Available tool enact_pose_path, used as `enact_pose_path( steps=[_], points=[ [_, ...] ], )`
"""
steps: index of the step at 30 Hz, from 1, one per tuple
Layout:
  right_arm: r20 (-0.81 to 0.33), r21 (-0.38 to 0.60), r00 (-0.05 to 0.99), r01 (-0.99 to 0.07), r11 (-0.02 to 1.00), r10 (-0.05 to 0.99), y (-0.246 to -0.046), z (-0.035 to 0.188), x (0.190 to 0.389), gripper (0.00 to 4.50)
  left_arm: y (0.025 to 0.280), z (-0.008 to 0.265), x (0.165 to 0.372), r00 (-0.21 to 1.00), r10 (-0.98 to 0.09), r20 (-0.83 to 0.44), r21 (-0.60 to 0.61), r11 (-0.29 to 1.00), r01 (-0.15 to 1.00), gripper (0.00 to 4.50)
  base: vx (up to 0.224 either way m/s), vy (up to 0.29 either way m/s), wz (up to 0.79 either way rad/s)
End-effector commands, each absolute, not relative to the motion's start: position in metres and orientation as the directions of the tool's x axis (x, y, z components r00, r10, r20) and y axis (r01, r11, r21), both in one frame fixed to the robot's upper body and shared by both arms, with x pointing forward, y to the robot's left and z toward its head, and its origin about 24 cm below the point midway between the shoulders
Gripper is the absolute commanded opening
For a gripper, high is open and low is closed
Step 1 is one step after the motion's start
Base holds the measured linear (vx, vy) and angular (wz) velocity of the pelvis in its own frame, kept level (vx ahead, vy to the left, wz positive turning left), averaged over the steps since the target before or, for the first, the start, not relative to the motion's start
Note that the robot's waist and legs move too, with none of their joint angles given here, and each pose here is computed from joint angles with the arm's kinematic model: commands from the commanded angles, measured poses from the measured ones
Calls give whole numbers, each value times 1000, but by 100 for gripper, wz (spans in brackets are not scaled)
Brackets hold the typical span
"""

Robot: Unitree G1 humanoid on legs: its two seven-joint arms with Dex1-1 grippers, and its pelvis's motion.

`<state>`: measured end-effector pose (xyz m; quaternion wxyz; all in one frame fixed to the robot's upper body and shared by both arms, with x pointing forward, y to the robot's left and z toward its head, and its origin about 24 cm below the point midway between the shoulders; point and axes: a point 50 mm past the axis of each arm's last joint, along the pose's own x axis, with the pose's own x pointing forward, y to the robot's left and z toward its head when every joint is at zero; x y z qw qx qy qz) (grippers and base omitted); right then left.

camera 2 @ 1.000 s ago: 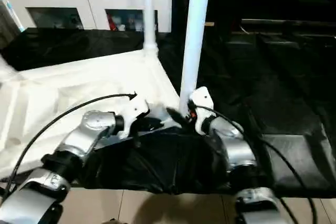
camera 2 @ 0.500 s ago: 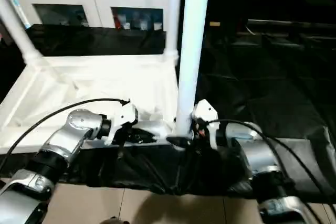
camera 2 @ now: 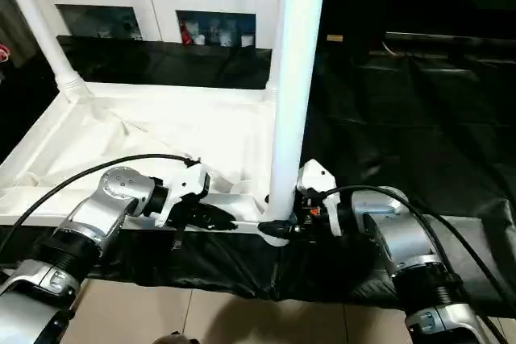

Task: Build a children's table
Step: Rotate leg to tighten

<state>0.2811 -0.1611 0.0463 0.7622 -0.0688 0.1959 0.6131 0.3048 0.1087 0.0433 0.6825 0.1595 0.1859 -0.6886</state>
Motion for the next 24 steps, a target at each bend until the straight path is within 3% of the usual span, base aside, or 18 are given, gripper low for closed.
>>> enact_pose_path(
  steps=[1,7,12,20,24],
  points=[
    [-370,239,-48,-970,45,928,-132,31,260,263,94,60,313,28,-908,-418,42,11,999,0,0,0,0],
    [-352,212,58,-967,140,934,-125,26,266,237,93,57,315,91,-908,-409,46,80,996,0,0,0,0],
    [-325,185,283,-917,354,903,-118,22,283,233,85,57,320,175,-903,-393,49,170,984,0,0,0,0],
    [-337,151,564,-758,635,753,-104,8,301,212,66,56,329,332,-859,-391,82,327,942,0,0,0,0],
    [-341,145,640,-688,711,689,-98,5,307,212,55,58,333,410,-835,-368,92,406,909,0,0,0,0]
  ],
)
